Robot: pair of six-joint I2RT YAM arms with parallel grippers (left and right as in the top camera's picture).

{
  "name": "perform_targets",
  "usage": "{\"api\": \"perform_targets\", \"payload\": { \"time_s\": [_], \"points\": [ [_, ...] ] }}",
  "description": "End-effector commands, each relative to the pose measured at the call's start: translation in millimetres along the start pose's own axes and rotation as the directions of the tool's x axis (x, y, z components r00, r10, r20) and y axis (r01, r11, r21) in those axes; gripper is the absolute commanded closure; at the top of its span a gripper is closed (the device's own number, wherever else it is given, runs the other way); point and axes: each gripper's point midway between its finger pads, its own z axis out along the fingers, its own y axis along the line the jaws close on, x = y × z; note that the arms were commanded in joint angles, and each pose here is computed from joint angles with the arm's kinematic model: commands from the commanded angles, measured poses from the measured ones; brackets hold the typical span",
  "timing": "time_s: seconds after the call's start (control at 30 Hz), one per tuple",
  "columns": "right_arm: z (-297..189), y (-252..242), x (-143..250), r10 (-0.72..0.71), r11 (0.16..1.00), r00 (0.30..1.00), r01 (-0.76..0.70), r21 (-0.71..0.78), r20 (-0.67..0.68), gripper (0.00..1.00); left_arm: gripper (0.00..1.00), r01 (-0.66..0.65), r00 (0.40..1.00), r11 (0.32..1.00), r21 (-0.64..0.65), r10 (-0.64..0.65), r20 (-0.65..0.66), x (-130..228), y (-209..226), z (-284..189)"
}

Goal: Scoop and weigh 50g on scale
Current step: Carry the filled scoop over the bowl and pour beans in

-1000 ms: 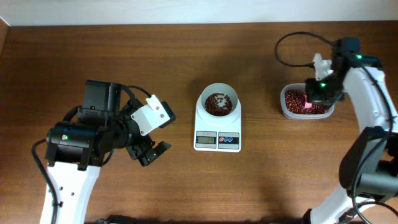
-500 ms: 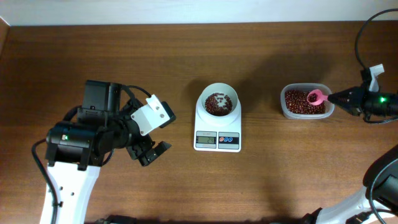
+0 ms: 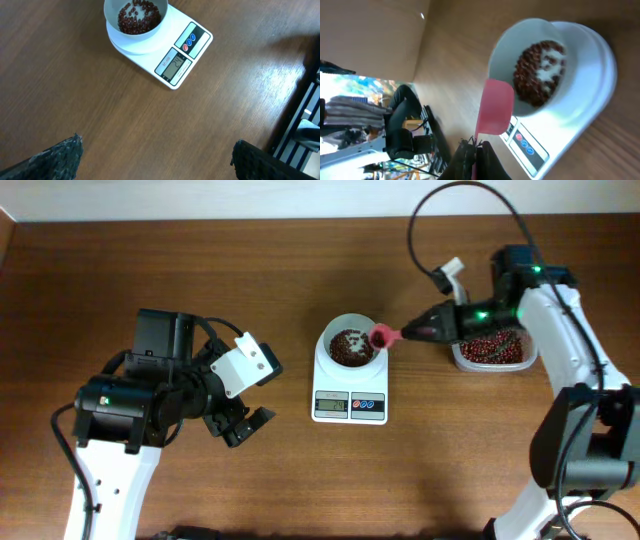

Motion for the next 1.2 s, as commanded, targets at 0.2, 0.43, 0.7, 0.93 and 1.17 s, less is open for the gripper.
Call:
{"api": "perform_targets", "payload": {
  "time_s": [0.2, 0.43, 0.7, 0.93, 1.17],
  "points": [
    [59.2, -4.2, 6.7, -0.201, 0.934, 0.954, 0.255, 0.251, -0.223, 0.96, 0.01, -0.017, 1.0, 1.0, -0.001, 0.017, 0.023, -5.3, 0.9, -3.8],
    [72.2, -4.5, -3.8, -0.299, 0.761, 0.879, 0.454, 0.463, -0.371, 0.96, 0.01, -0.017, 1.0, 1.0, -0.001, 0.017, 0.022, -5.3, 0.9, -3.8],
    [68.2, 3.4, -22.9, -0.333, 0.636, 0.854, 0.516, 0.574, -0.4, 0.96, 0.01, -0.017, 1.0, 1.0, -0.001, 0.017, 0.023, -5.3, 0.9, -3.8],
    [62.6, -0.4, -29.6, -0.315, 0.587, 0.866, 0.499, 0.637, -0.388, 0.96, 0.01, -0.017, 1.0, 1.0, -0.001, 0.017, 0.023, -5.3, 0.9, -3.8],
    [49.0, 36.8, -36.8, -0.376, 0.575, 0.852, 0.522, 0.63, -0.364, 0.96, 0.01, -0.017, 1.0, 1.0, -0.001, 0.017, 0.022, -5.3, 0.9, -3.8]
  ]
}}
